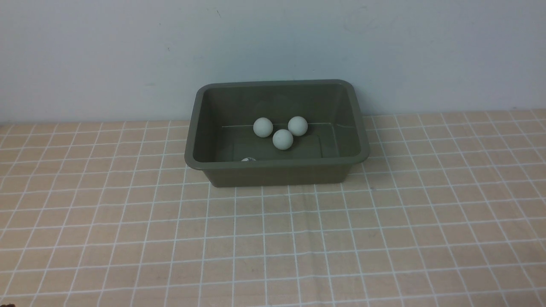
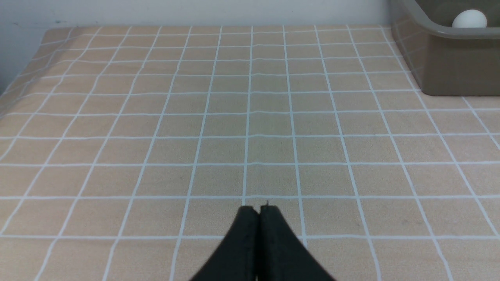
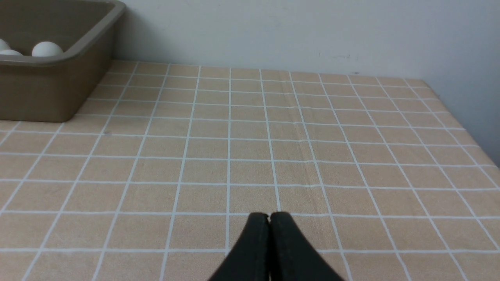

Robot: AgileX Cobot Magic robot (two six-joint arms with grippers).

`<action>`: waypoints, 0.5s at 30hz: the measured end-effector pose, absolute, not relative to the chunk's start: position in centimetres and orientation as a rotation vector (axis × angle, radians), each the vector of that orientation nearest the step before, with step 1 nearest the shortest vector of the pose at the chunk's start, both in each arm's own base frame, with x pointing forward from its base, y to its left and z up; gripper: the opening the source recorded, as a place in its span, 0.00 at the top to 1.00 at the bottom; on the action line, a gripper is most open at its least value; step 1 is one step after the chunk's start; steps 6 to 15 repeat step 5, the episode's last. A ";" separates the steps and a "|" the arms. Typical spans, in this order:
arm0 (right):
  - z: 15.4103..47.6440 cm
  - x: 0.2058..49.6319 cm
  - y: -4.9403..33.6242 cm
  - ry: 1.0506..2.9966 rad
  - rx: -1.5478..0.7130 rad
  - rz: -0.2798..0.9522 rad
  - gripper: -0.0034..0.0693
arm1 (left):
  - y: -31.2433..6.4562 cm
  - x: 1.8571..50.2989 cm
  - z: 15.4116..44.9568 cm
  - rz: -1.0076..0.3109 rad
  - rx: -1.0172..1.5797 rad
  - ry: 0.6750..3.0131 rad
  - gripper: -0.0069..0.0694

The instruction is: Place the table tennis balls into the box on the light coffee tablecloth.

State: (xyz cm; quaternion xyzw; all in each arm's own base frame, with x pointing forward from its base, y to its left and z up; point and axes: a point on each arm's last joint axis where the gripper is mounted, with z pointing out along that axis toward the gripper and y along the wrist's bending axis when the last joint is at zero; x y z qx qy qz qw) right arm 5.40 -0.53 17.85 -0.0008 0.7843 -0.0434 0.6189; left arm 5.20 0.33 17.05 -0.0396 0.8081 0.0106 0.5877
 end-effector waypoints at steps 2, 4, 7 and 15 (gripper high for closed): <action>17.8 5.4 -0.5 1.804 -0.002 -0.100 0.98 | 0.3 5.2 17.0 0.025 -0.092 1.883 1.00; 17.8 5.4 -0.5 1.804 -0.002 -0.100 0.98 | 0.3 5.2 17.0 0.025 -0.092 1.883 1.00; 17.8 5.4 -0.5 1.804 -0.002 -0.100 0.98 | 0.3 5.2 17.0 0.025 -0.092 1.883 1.00; 17.8 5.4 -0.5 1.804 -0.002 -0.100 0.98 | 0.3 5.2 17.0 0.025 -0.092 1.883 1.00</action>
